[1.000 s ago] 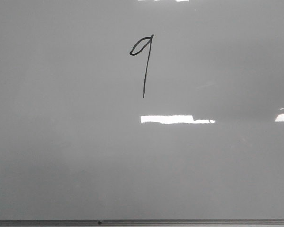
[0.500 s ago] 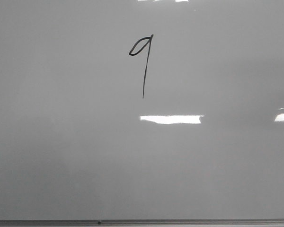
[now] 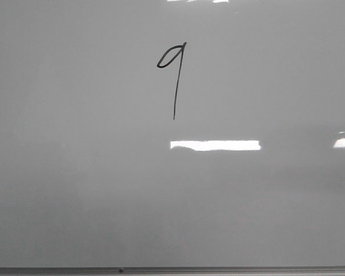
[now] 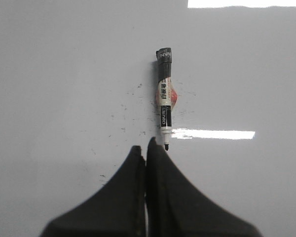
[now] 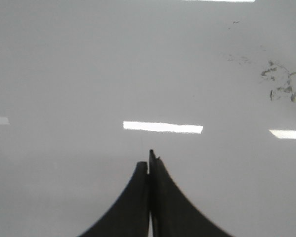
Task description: Write number 9 on whiteboard
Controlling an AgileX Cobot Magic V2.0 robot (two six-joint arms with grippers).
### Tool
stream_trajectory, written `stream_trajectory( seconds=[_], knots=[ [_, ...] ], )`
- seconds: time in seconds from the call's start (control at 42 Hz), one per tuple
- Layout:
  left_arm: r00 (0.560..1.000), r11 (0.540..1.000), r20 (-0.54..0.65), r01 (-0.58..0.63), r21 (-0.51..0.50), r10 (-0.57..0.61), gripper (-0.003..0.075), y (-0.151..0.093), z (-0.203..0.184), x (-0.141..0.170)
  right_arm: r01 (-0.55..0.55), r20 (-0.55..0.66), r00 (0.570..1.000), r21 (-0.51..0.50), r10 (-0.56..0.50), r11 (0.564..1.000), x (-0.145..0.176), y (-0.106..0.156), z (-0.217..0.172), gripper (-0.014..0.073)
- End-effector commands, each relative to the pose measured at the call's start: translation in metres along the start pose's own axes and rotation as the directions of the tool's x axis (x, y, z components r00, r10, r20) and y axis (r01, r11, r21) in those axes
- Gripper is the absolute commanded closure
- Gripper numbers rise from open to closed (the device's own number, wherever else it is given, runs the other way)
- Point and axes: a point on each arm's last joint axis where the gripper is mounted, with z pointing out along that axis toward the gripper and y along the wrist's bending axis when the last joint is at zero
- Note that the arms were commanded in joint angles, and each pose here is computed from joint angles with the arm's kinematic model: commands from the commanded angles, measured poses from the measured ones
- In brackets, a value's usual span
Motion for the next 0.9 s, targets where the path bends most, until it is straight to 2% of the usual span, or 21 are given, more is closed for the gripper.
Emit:
stream_trajectory(
  seconds=[0.0, 0.31, 0.5, 0.881],
  knots=[
    [0.994, 1.000, 0.105, 0.013, 0.001, -0.013, 0.0739, 0.0000, -0.0020, -0.0080, -0.009, 0.197, 0.980, 0.019, 0.005, 1.000, -0.0089, -0.0013, -0.0020, 0.0662],
    [0.995, 1.000, 0.104, 0.013, 0.001, -0.013, 0.0739, 0.0000, -0.0018, -0.0079, -0.030, 0.155, 0.987, -0.015, 0.032, 0.999, -0.0050, 0.0005, -0.0013, 0.0662],
    [0.995, 1.000, 0.104, 0.013, 0.001, -0.013, 0.0739, 0.0000, -0.0018, -0.0079, -0.081, 0.152, 0.985, -0.026, 0.084, 0.996, -0.0049, 0.0005, -0.0013, 0.0662],
    [0.995, 1.000, 0.104, 0.013, 0.001, -0.013, 0.0739, 0.0000, -0.0018, -0.0079, -0.082, 0.142, 0.986, -0.027, 0.085, 0.996, -0.0040, 0.0006, -0.0011, 0.0662]
  ],
)
